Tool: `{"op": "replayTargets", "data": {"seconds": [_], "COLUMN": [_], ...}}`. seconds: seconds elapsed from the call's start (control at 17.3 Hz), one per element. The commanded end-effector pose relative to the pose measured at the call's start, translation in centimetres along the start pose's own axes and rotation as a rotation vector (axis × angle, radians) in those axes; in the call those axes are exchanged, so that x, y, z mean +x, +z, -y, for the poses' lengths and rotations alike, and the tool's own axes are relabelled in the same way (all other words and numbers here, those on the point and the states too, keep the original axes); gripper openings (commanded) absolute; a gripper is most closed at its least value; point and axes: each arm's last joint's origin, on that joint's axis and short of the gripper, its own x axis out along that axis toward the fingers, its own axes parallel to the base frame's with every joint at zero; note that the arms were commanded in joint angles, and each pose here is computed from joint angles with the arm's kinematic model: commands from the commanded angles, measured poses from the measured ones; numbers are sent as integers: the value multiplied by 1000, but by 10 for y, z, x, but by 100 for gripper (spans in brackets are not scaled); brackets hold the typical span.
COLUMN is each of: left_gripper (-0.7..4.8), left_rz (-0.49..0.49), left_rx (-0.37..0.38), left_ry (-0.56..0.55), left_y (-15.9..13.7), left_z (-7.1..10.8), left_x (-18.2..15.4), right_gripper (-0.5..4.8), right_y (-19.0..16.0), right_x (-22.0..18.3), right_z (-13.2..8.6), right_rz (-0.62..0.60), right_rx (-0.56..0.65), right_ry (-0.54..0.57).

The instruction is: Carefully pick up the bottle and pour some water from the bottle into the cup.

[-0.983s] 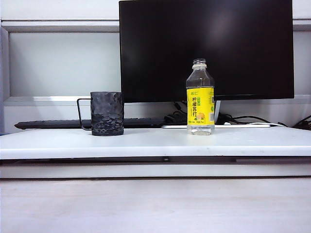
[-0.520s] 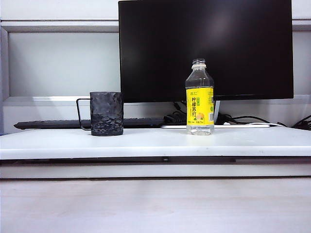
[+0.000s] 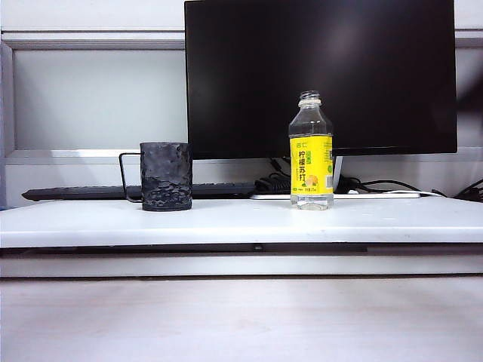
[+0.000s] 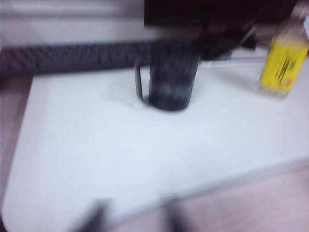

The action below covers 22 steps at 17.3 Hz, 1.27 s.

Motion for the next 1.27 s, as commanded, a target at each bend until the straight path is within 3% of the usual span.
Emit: {"op": "replayTargets", "data": {"seconds": [0.06,0.17,0.58,0.75,0.87,0.98,1.16,1.27], "left_gripper": [51,51,52,52,52,52,52,53], "left_rz": [-3,-30,-78,-73,-79,-98,-13,49], "left_rx": [-20,-19,-17,-18,-27,-50,-73,-74], "left_ry": [127,232,238,239,258,355,490,493], "left_y": [-7,-18,-23,-24,-28,-36,-36,-35], "left_z": [-4,-8,-8,-8,-12,-23,-36,-37], "left_x": [3,7,7,6,7,9,9,11], "right_gripper": [6,1,18,18,18,19,18,18], "right_y": [-19,-26,-30,-26,-18,-11,-10,-10], "right_x": [3,3,2,0,-6,-8,-11,-12], "right_z": [1,3,4,6,14,24,36,40], "right_rz": [-41,-109,-155,-103,1,85,93,97], "right_rx": [-8,-18,-25,-14,8,23,33,37], "right_ry": [-6,-52,-60,-74,-147,-256,-379,-422]}}
